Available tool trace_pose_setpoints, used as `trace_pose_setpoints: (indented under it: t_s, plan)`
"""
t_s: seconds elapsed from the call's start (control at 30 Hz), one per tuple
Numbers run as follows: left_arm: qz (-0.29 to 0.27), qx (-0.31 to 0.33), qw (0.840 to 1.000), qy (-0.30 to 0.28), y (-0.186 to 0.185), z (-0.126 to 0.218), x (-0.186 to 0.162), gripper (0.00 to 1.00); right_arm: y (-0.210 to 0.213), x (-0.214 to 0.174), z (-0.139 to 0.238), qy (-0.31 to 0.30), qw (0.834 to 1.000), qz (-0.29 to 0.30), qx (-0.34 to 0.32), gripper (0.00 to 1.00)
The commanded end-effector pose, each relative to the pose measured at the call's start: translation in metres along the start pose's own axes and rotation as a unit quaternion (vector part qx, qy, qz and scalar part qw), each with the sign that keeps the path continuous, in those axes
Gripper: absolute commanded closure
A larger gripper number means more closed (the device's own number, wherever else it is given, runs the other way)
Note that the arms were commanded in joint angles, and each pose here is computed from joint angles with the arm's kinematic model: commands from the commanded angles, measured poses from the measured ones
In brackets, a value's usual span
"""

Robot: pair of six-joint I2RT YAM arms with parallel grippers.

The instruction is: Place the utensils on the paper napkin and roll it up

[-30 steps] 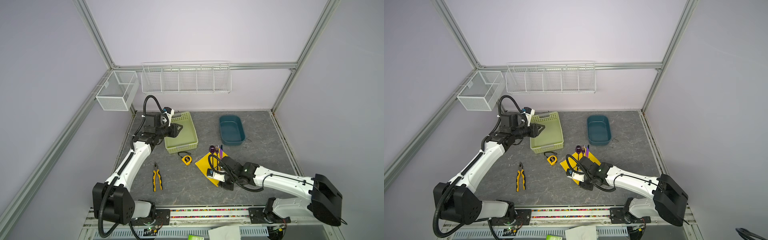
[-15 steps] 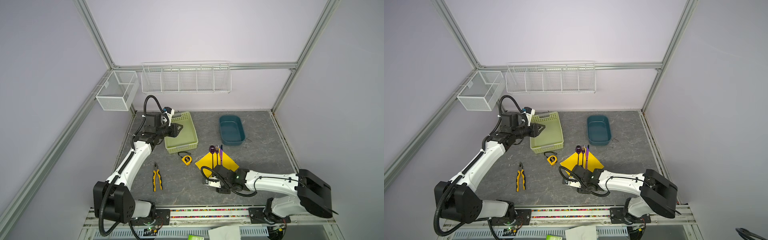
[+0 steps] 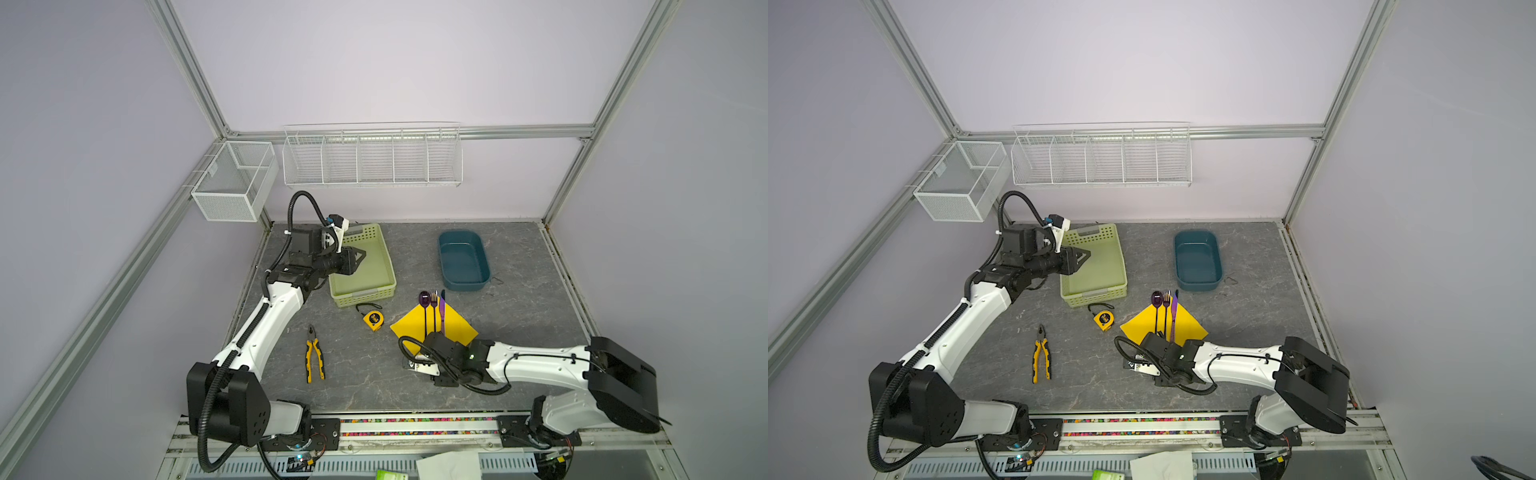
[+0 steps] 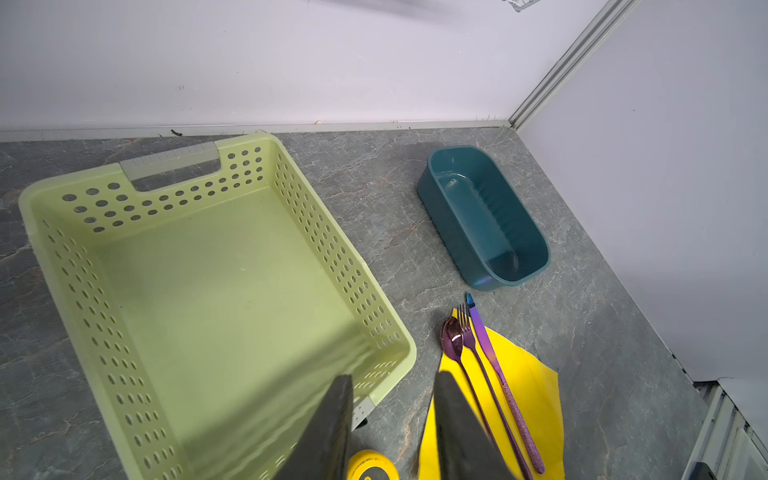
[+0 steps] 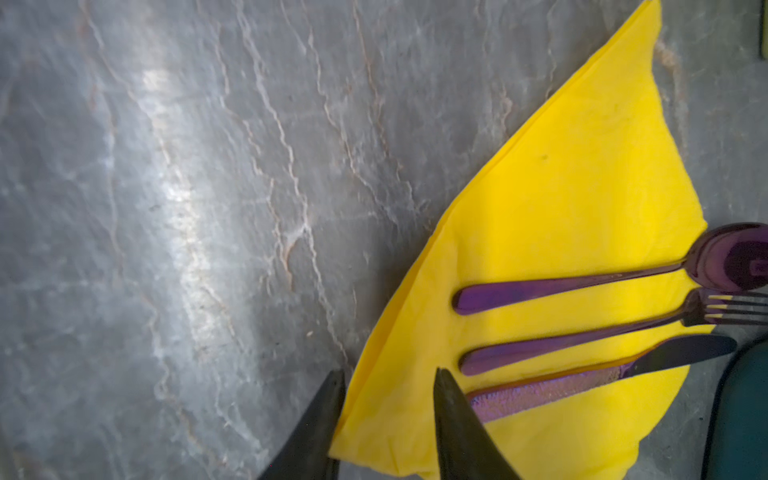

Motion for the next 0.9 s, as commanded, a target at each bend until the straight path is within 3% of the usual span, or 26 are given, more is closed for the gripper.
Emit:
trace_pose_setpoints:
  t_s: [0.0,0.4,0.77,0.87]
  plan:
    - [-0.001,0.006,1.0,-0.001,0.004,0.0,-0.002,0.66,0.002,0.001,0.009,-0.005,1.0,0.011,0.009,0.69]
    - [-0.002,0.006,1.0,-0.001,0.003,0.001,-0.001,0.66,0.01,0.007,0.011,-0.007,0.999,0.012,0.038,0.92]
    - [-0.002,0.004,1.0,0.0,0.003,0.001,-0.001,0.66,0.028,0.016,0.018,-0.011,0.994,0.004,0.106,0.93]
    - [-0.002,0.005,1.0,0.0,0.004,0.001,-0.001,0.66,0.025,0.019,0.018,-0.017,0.995,0.003,0.098,0.93]
Point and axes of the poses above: each gripper's point midway between its finger pads, its own z axis back along the fingers, its own y axis along the line the jaws close on, x = y × z, the point moved 2 cm from there along z, back along the fingers, and after that the axes turned 9 degrees about -z, right-handed, at the moved point
